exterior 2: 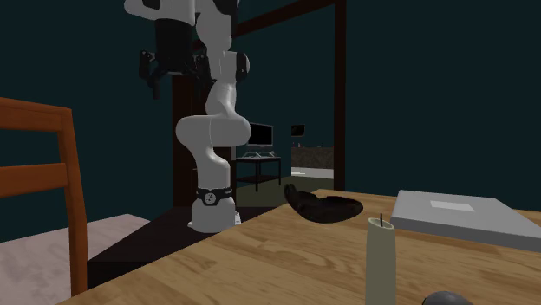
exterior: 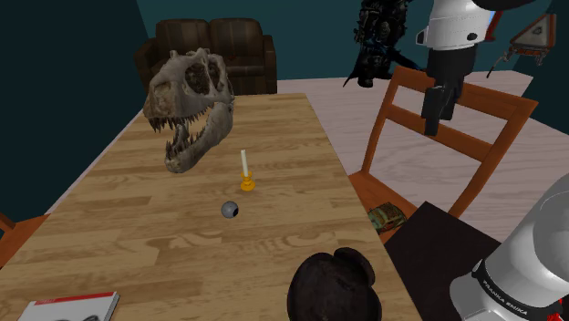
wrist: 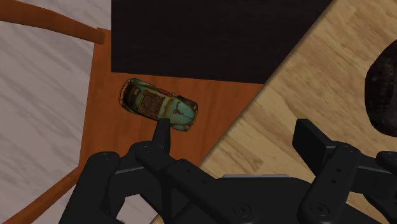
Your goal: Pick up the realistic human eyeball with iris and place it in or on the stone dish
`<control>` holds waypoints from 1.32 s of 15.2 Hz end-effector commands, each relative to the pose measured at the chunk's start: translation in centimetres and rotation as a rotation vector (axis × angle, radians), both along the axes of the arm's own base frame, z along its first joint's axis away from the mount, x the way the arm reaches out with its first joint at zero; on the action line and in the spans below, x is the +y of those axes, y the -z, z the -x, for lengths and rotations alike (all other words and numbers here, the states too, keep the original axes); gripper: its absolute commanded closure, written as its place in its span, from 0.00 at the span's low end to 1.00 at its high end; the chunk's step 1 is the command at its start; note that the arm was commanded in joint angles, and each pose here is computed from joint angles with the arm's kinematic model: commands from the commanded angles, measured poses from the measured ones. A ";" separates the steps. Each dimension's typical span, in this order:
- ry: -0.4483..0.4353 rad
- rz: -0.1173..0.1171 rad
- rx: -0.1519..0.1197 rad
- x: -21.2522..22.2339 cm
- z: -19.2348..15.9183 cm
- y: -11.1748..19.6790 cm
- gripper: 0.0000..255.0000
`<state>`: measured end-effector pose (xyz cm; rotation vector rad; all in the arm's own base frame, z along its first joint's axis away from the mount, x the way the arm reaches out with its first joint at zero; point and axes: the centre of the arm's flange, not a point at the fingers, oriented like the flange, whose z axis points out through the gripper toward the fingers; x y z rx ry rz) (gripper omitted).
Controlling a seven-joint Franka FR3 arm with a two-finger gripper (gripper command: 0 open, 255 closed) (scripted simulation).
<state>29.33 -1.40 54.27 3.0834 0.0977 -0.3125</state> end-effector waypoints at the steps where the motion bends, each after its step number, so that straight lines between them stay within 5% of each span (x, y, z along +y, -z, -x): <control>1: 0.000 0.000 0.000 0.0 0.0 0.0 0.00; 20: -0.026 -0.027 -0.088 16.8 -13.0 11.1 0.00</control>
